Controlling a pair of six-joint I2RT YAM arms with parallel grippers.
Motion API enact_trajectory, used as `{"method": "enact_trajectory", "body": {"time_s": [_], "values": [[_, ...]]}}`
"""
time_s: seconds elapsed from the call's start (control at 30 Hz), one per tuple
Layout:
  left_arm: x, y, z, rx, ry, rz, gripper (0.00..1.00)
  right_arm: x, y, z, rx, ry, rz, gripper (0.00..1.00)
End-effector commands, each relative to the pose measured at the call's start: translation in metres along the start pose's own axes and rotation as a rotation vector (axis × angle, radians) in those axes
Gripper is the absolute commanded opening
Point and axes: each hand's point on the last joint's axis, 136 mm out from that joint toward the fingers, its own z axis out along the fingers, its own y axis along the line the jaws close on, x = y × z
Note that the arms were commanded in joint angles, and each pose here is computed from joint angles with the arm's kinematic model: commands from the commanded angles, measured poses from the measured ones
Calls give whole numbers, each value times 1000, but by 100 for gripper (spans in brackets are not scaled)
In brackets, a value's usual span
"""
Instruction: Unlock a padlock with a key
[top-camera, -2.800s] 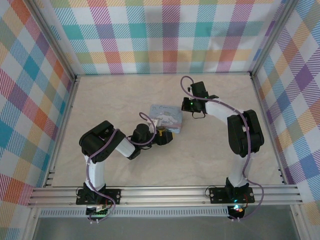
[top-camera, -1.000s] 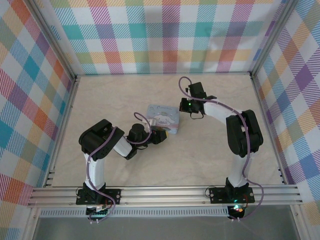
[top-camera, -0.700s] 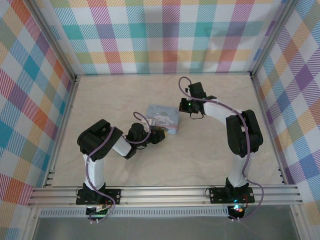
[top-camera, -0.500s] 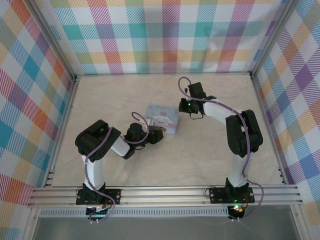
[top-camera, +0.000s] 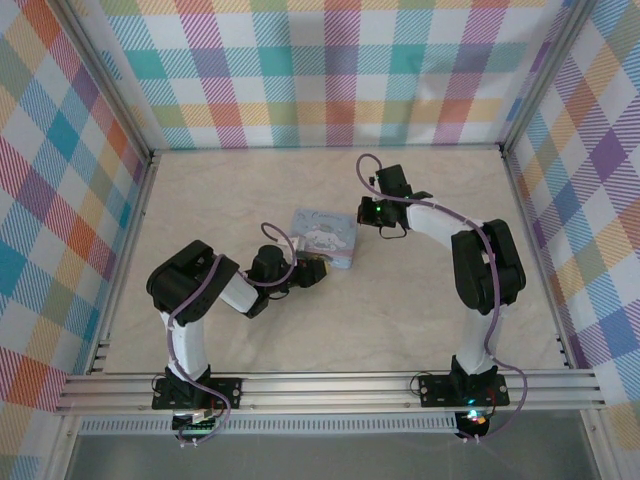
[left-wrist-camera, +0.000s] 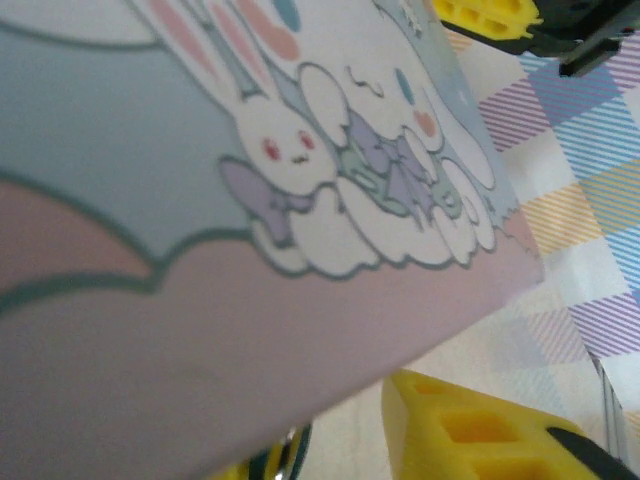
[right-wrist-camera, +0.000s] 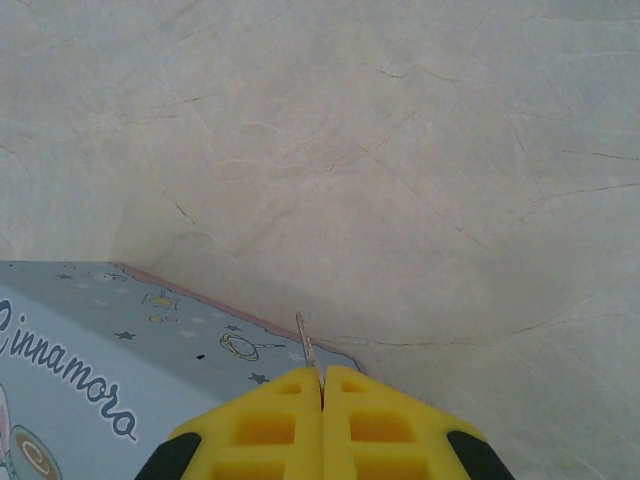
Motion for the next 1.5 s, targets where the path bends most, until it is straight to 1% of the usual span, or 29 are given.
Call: {"method": "enact_trajectory", "body": {"time_s": [0.0,0.1,0.2,0.3,0.4,0.53,0.7,0.97,1.13,1.27,1.37,1.47], "values": [[33,32,3,-90,96,-85,44,35,0,16,-11,116,26,0],[38,20,13,-56,120,-70,48,37,3,18,-21,122,28,0],[41,12,23,-31,131,-70,49,38,5,20,-22,126,26,0],[42,10,29,-17,127,-82,49,38,4,19,-18,125,22,0],[42,15,27,-39,116,-83,48,38,3,17,-10,122,13,0],[46,19,24,-49,124,-94,41,38,0,16,0,120,11,0],[51,34,11,-98,126,-112,34,36,-1,15,4,113,9,0],[51,48,3,-135,144,-127,16,36,-1,13,3,111,7,0],[53,50,-1,-159,178,-130,13,34,-3,13,9,109,5,0],[60,53,-5,-187,220,-125,13,30,-1,15,0,111,3,0],[62,53,-7,-190,230,-125,14,26,3,19,-21,113,3,0],[62,52,-7,-192,232,-132,18,20,9,23,-41,112,5,0]]}}
